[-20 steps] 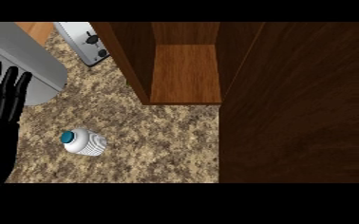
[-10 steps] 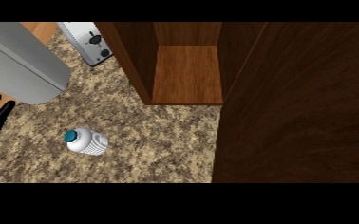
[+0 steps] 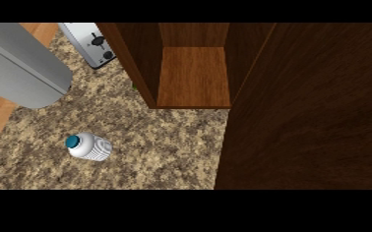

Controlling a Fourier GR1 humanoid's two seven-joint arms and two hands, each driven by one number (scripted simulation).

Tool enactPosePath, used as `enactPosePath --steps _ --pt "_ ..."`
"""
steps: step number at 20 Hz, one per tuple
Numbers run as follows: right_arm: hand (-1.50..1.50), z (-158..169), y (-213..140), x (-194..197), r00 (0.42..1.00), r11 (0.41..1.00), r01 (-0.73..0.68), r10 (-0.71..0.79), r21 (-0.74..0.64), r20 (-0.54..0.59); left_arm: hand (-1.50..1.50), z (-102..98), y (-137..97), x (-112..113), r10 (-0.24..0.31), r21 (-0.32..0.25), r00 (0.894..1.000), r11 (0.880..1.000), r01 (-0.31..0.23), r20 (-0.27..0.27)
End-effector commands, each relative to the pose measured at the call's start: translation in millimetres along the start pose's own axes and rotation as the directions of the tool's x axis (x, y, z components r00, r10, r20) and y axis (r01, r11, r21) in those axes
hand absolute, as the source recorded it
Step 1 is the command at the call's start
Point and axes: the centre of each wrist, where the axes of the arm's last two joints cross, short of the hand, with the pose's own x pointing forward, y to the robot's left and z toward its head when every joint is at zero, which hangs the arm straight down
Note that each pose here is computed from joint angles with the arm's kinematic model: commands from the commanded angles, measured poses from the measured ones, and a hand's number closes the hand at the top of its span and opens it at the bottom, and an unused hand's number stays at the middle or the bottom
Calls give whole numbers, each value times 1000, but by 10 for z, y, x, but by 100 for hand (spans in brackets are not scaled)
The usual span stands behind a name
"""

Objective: Pick up the bottled water, place it into the cabinet and close the cabinet

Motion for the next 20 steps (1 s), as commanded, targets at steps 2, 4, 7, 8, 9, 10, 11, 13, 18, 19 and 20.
enactPosePath --steps 2,4,7,8,9,10,11,13,18,19,20 --pt "-150 44 210 230 1000 999 13 -12 -36 19 -150 88 88 18 -9 0 999 1000 9 -42" --pt "-150 -16 62 117 1000 1000 10 -10 -20 3 -150 78 30 123 -29 5 998 1000 29 -59" --pt "-150 -49 115 217 1000 1000 5 -5 -16 4 -150 62 69 -121 -45 -5 995 999 45 -92" --pt "-150 30 53 199 1000 1000 -9 8 -23 -10 -150 248 100 37 -99 -5 992 995 99 -83" --pt "-150 -20 151 153 1000 1000 -1 2 -15 12 -150 259 49 -152 -80 -35 991 996 77 -109" --pt "-150 5 102 226 1000 1000 3 -3 -17 3 -150 5 172 -239 -90 -18 990 996 89 -109" --pt "-150 121 175 258 1000 1000 -3 3 -2 11 -150 -126 17 -153 -101 -9 989 995 101 -112" --pt "-150 100 145 158 1000 1000 1 -1 -5 -8 -150 -110 -23 -414 -92 -3 989 996 92 -116" --pt "-150 66 232 72 1000 1000 -1 1 4 -5 -150 -220 122 -609 -88 27 985 995 93 -151" --pt "-150 22 96 366 1000 1000 7 -7 -21 19 -150 -159 226 -693 -83 55 984 994 93 -157" --pt "-150 18 176 296 1000 1000 11 -11 -8 9 -150 -255 206 -720 -79 38 984 996 86 -160"
